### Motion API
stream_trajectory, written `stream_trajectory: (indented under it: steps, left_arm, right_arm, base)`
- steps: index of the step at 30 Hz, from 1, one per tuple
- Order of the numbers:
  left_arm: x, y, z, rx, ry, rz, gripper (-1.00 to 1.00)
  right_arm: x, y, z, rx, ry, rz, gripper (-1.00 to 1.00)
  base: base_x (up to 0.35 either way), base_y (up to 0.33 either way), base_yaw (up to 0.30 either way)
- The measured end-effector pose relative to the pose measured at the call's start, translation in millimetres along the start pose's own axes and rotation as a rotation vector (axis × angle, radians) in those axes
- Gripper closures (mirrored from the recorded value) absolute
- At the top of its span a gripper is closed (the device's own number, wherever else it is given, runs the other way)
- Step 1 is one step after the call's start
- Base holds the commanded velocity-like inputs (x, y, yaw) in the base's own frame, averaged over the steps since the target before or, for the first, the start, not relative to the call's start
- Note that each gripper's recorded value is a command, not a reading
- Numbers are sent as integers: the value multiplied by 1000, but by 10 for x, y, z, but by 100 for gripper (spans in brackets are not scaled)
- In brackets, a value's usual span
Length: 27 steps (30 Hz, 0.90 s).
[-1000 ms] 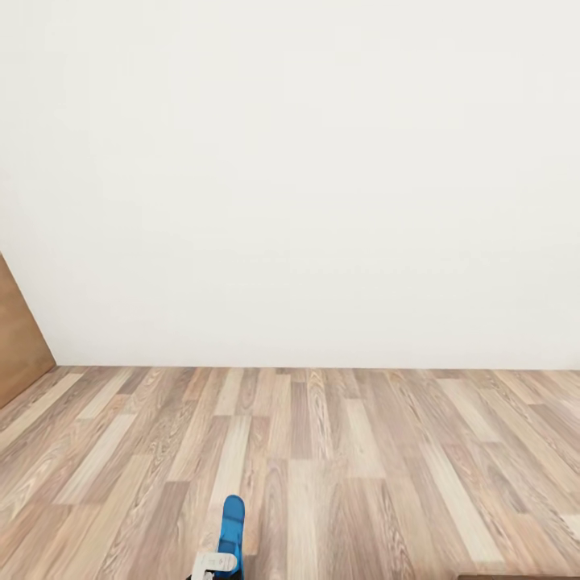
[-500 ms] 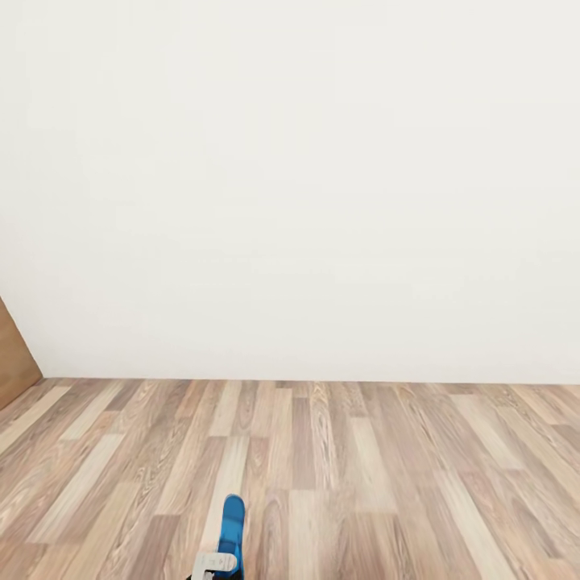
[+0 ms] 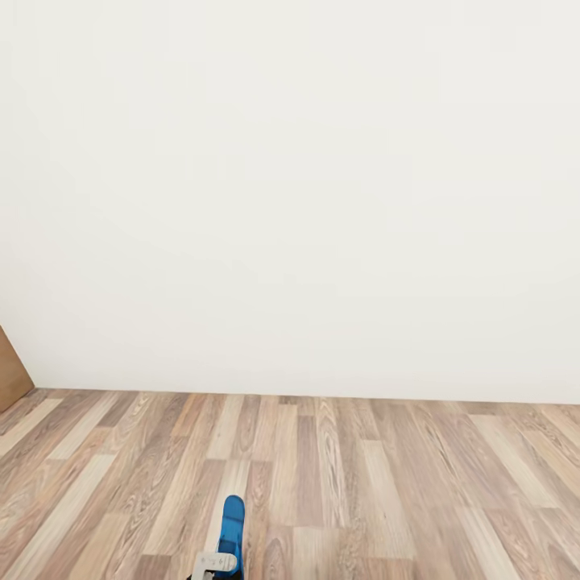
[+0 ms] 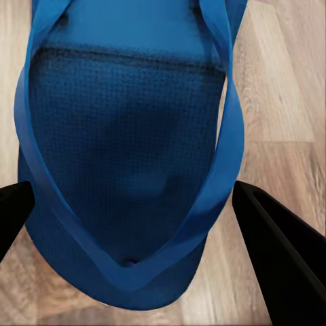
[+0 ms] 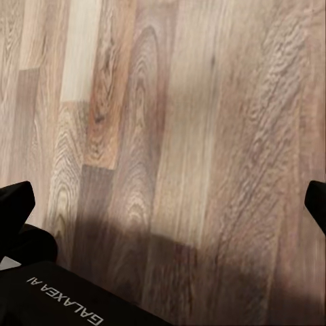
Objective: In the bedroom, move the book from the bed onto either nightstand, and place the two sandals side by side next to the bed.
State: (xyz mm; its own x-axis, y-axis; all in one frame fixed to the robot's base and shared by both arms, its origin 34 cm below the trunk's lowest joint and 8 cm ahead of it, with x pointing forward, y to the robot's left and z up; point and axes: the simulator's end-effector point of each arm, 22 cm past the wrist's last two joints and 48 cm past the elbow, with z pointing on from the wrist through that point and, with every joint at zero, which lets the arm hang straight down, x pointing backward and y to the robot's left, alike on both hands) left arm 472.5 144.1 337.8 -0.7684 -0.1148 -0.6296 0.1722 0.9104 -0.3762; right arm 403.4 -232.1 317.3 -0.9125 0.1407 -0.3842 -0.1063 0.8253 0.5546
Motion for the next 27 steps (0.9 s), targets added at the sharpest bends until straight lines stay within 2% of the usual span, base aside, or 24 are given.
stream_trajectory:
  steps: [8,27]
  left_arm:
    - [2,1,-1,0,0,0,100]
    - [4,1,-1,0,1,0,100]
  right_arm:
    - [-2,-3,0,1,0,0,-100]
    - [1,-6,1,3,1,1,-100]
  base:
    - [327,0,69]
    - [327,0,274]
